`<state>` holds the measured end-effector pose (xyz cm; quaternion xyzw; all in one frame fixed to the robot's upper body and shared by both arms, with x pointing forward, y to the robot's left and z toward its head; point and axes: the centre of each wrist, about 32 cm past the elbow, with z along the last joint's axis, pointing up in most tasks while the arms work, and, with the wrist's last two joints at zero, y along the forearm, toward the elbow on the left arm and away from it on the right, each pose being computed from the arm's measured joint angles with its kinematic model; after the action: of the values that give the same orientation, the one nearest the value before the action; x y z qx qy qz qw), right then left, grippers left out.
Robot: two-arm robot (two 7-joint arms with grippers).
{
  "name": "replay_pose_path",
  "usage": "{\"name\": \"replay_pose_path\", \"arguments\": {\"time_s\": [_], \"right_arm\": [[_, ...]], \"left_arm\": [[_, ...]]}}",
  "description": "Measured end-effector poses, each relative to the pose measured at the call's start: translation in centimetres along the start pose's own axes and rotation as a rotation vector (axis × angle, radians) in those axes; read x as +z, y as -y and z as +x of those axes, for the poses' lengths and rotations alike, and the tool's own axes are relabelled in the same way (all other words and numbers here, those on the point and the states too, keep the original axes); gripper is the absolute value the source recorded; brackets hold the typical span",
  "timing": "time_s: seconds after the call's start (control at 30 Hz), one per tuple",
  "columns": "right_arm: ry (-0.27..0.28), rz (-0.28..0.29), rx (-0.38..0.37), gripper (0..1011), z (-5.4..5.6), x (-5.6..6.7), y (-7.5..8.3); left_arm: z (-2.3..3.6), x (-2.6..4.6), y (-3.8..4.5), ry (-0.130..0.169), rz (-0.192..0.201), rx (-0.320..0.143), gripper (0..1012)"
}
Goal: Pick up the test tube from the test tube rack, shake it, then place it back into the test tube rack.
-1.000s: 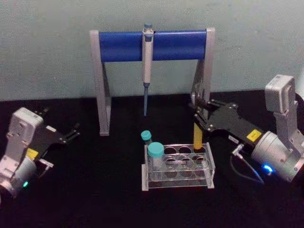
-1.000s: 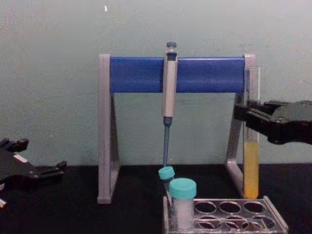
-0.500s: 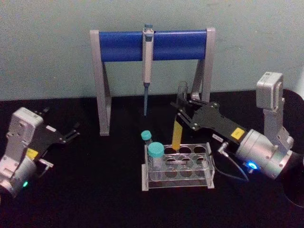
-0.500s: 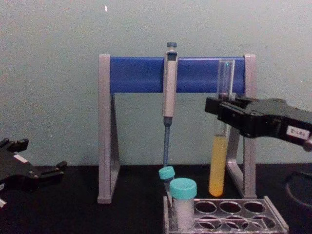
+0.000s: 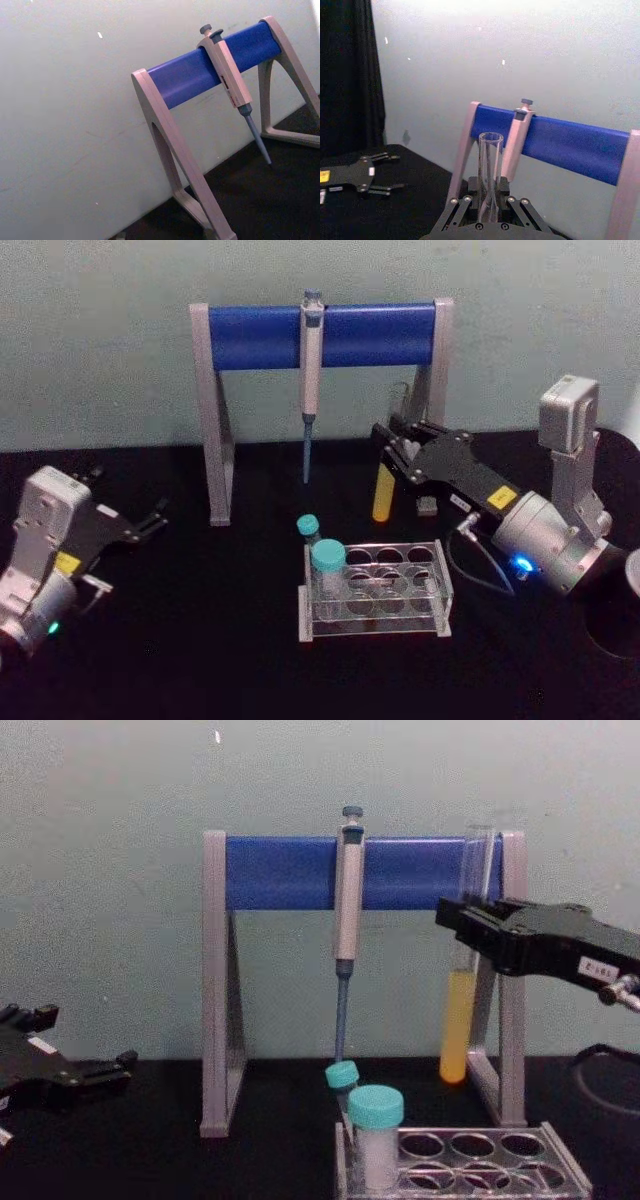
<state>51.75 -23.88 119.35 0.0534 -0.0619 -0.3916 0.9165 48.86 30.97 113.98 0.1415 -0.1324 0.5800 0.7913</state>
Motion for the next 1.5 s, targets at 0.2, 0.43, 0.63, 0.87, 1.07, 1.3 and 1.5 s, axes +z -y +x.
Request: {"name": "replay_pose_path", "arguments": {"time_s": [0.2,0.43,0.63,0.87,1.07,1.3,1.5], "right_arm": [[0.009,0.001,-0.021,235,0.2,0.1,0.2],[0.012,0.002,-0.027,235,0.1,0.2,0.3],[0.012,-0.001,-0.029,235,0.1,0.2,0.4],[0.011,-0.001,-0.029,235,0.1,0.2,0.4],[0.011,-0.001,-0.026,235,0.0,0.2,0.4],[0.013,0.003,0.015,235,0.2,0.3,0.8],[0.009,0.017,0.097,235,0.4,0.5,1.5]], "left_arm": [[0.0,0.0,0.0,0.0,0.0,0.0,1001],[0.0,0.0,0.0,0.0,0.0,0.0,1001],[0.0,0.0,0.0,0.0,0.0,0.0,1002],[0.0,0.0,0.0,0.0,0.0,0.0,1001],[0.0,0.0,0.0,0.0,0.0,0.0,1001],[0.0,0.0,0.0,0.0,0.0,0.0,1001],[0.0,0.0,0.0,0.0,0.0,0.0,1001]]}}
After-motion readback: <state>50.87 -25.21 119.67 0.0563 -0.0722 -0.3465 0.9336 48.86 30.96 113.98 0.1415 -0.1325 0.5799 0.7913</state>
